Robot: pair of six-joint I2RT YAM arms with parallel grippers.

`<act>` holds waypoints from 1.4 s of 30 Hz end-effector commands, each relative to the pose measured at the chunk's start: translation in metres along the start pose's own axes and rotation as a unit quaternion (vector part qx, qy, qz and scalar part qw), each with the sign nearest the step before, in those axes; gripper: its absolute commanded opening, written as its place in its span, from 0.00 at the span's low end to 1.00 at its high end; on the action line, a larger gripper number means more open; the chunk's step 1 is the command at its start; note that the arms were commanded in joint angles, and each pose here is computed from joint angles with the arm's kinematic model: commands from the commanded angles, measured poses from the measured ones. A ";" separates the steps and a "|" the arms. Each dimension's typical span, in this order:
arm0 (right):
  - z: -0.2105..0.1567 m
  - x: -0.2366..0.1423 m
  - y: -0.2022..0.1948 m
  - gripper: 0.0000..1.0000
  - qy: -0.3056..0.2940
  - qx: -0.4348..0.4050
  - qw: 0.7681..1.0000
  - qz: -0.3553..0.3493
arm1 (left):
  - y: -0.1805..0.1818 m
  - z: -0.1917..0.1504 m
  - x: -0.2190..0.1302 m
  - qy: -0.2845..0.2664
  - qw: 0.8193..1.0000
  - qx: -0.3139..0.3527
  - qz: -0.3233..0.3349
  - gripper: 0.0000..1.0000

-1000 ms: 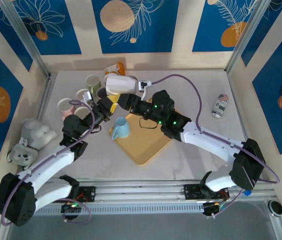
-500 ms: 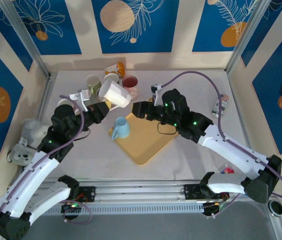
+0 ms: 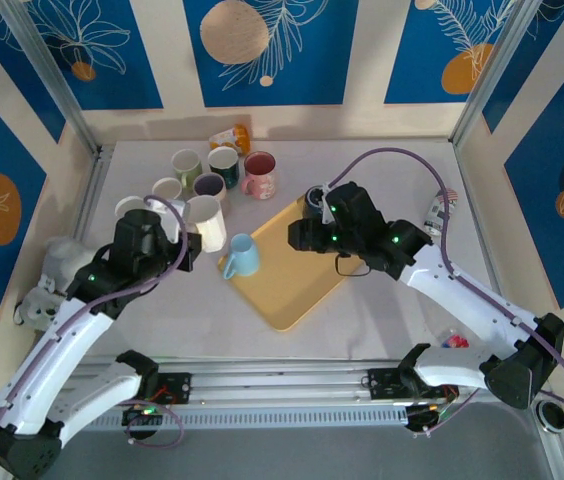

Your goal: Turn the mug right side up

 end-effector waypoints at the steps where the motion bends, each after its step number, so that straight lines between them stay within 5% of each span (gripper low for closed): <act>1: -0.005 0.001 -0.005 0.62 0.018 -0.003 1.000 -0.004 | -0.004 0.027 -0.006 -0.061 0.998 0.030 0.005 0.00; 13: -0.007 0.005 -0.009 0.61 0.026 0.010 1.000 -0.003 | 0.025 0.014 0.025 -0.067 0.995 -0.002 0.078 0.00; 42: -0.013 0.027 -0.011 0.61 0.061 0.030 0.998 -0.001 | 0.068 -0.018 0.117 -0.078 0.994 0.021 0.074 0.00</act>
Point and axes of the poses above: each hand's point on the last joint's axis, 136 mm out from that joint toward the fingers, its own x axis out along the fingers, its own y axis along the line the jaws close on, z = x × y, the point moved 6 cm from there along -x, back along the fingers, and after that the axes turned 13 degrees about -x, right-handed, at the moved point
